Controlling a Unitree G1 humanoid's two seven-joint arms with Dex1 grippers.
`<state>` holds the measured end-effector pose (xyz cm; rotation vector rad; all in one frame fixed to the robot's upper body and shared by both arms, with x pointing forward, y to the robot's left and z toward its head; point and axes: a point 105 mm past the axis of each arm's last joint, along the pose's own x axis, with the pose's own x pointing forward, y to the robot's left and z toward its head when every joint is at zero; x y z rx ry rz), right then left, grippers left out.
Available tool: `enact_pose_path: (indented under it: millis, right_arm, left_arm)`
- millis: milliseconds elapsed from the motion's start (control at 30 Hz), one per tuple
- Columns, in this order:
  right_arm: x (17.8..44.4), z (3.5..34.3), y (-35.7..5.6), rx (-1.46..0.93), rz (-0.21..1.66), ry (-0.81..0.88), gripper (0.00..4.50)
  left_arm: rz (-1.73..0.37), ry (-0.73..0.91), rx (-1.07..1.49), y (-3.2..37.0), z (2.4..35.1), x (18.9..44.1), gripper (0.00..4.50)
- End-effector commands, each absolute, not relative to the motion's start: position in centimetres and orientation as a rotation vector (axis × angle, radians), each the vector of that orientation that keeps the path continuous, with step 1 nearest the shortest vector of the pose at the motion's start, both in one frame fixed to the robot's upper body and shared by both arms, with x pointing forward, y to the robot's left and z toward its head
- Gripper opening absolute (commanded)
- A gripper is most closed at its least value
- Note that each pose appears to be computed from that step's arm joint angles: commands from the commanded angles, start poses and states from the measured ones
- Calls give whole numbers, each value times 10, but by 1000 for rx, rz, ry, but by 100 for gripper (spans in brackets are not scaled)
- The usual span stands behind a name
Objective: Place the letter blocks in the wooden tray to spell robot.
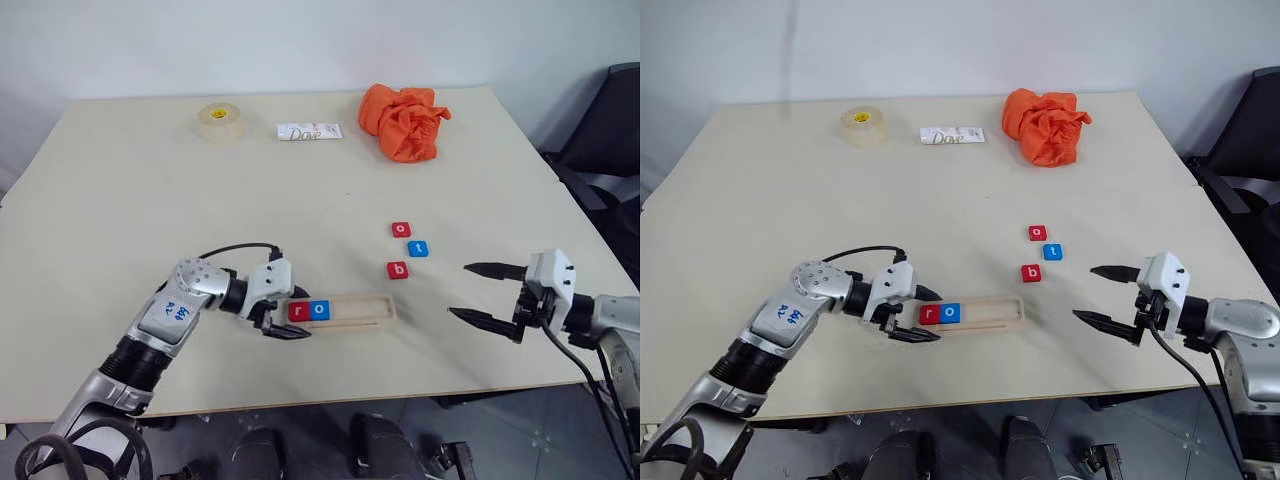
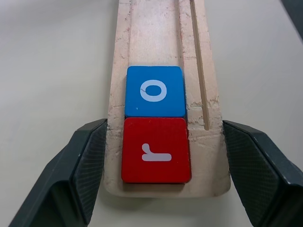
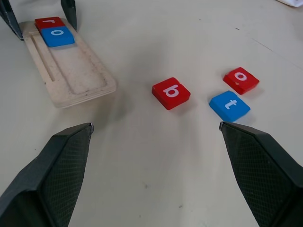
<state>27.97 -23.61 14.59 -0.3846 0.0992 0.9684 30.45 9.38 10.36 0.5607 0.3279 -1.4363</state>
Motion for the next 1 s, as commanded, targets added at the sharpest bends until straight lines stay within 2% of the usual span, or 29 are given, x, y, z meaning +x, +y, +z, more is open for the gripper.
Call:
enact_pose_path:
  millis: [33, 67, 167, 467, 667, 800, 1000]
  right_arm:
    - [277, 161, -238, -409, 949, 56, 450]
    - [277, 161, -238, -409, 948, 55, 450]
    - [278, 162, -237, -407, 944, 48, 450]
    - [282, 169, -233, -361, 915, 30, 450]
    - [292, 159, -241, -312, 767, 156, 450]
    - [301, 169, -233, -266, 662, 75, 450]
    - [296, 170, -213, -261, 603, 41, 450]
  left_arm:
    - [-1454, 296, 594, 86, 106, 304, 339]
    - [-1453, 309, 597, 87, 105, 303, 339]
    - [-1440, 320, 588, 86, 104, 303, 444]
    - [-1397, 269, 549, 93, 122, 299, 448]
    - [-1375, 215, 424, 120, 136, 290, 448]
    - [-1407, -20, 275, 139, 155, 284, 448]
    - [-1414, -85, 261, 158, 138, 284, 448]
